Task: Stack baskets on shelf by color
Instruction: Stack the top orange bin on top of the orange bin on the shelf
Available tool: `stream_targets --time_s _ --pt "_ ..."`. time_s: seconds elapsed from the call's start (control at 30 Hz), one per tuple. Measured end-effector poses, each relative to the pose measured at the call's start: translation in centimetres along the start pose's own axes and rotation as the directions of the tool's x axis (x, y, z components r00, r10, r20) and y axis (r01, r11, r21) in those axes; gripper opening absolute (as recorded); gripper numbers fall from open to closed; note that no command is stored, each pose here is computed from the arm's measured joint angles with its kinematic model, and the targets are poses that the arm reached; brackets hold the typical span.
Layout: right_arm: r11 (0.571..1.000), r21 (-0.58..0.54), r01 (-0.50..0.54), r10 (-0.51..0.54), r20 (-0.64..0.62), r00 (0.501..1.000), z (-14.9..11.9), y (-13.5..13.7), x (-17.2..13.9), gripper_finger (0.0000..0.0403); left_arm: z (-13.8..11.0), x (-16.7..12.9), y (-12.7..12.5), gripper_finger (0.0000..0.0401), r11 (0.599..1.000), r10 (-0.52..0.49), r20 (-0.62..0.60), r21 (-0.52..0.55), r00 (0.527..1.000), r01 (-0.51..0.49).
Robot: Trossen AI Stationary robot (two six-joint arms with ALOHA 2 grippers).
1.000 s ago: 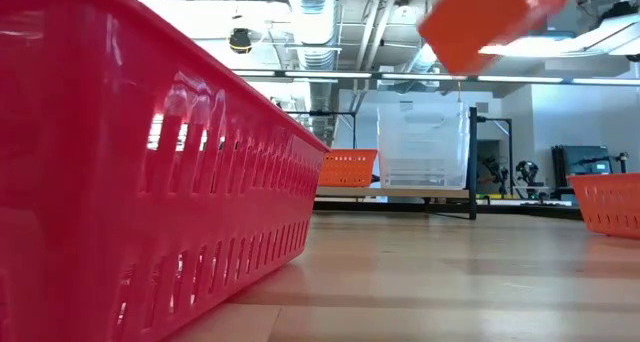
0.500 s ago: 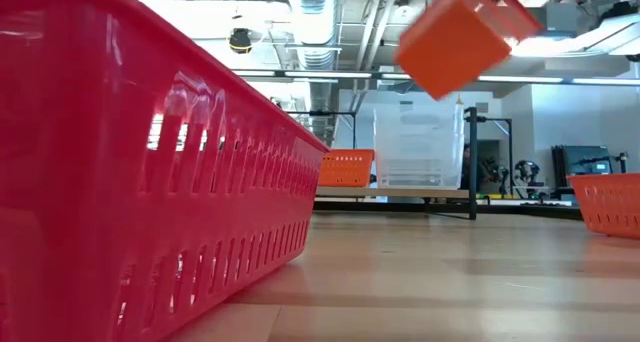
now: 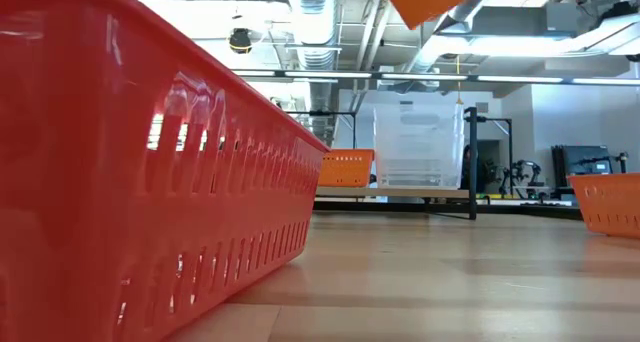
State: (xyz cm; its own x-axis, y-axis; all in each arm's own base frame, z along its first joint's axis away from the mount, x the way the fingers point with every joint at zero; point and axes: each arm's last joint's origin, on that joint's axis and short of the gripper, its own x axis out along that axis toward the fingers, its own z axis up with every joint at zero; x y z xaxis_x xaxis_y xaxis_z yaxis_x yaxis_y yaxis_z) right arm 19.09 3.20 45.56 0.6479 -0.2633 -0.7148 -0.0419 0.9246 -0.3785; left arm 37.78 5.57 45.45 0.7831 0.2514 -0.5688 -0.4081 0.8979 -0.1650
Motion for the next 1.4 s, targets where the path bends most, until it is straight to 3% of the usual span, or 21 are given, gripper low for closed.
stream_targets --time_s 0.1,0.23,0.47,0.6,0.73,0.97,1.23,1.4 --pt "0.999 -0.04 0.016 -0.02 -0.099 0.995 0.0 0.4 1.2 0.0001 0.0 0.0 -0.2 0.0177 0.995 -0.069 -0.015 0.077 0.997 0.07" --pt "0.993 -0.116 -0.004 -0.024 -0.234 0.972 0.0 1.2 2.9 0.0001 -0.1 0.0 -0.3 0.0177 0.983 -0.09 -0.034 0.156 0.995 0.094" --pt "0.979 -0.194 -0.061 0.001 -0.293 0.956 0.8 2.0 4.9 0.0001 -0.8 -0.1 -0.8 0.0177 0.922 -0.137 -0.098 0.352 0.986 0.163" --pt "0.974 -0.208 -0.086 0.022 -0.296 0.955 1.0 2.4 5.1 0.0001 -1.1 -0.2 -1.3 0.0177 0.856 -0.182 -0.126 0.467 0.975 0.22" --pt "0.978 -0.175 -0.111 0.06 -0.275 0.96 1.2 2.4 5.2 0.0001 -1.6 -0.4 -1.7 0.0177 0.762 -0.135 -0.155 0.615 0.979 0.203" --pt "0.988 -0.076 -0.136 0.121 -0.175 0.977 2.2 2.5 5.4 0.0001 -2.7 0.1 -2.0 0.0177 0.549 0.002 -0.184 0.822 0.983 0.153" --pt "0.991 0.015 -0.136 0.136 -0.178 0.975 3.1 3.2 7.1 0.0001 -2.7 0.0 -2.2 0.0159 0.457 -0.036 -0.189 0.87 0.981 0.185" --pt "0.989 -0.001 -0.149 0.144 -0.241 0.96 3.6 4.1 9.3 0.0001 -2.6 0.0 -2.2 0.0139 0.456 -0.04 -0.188 0.87 0.981 0.185"
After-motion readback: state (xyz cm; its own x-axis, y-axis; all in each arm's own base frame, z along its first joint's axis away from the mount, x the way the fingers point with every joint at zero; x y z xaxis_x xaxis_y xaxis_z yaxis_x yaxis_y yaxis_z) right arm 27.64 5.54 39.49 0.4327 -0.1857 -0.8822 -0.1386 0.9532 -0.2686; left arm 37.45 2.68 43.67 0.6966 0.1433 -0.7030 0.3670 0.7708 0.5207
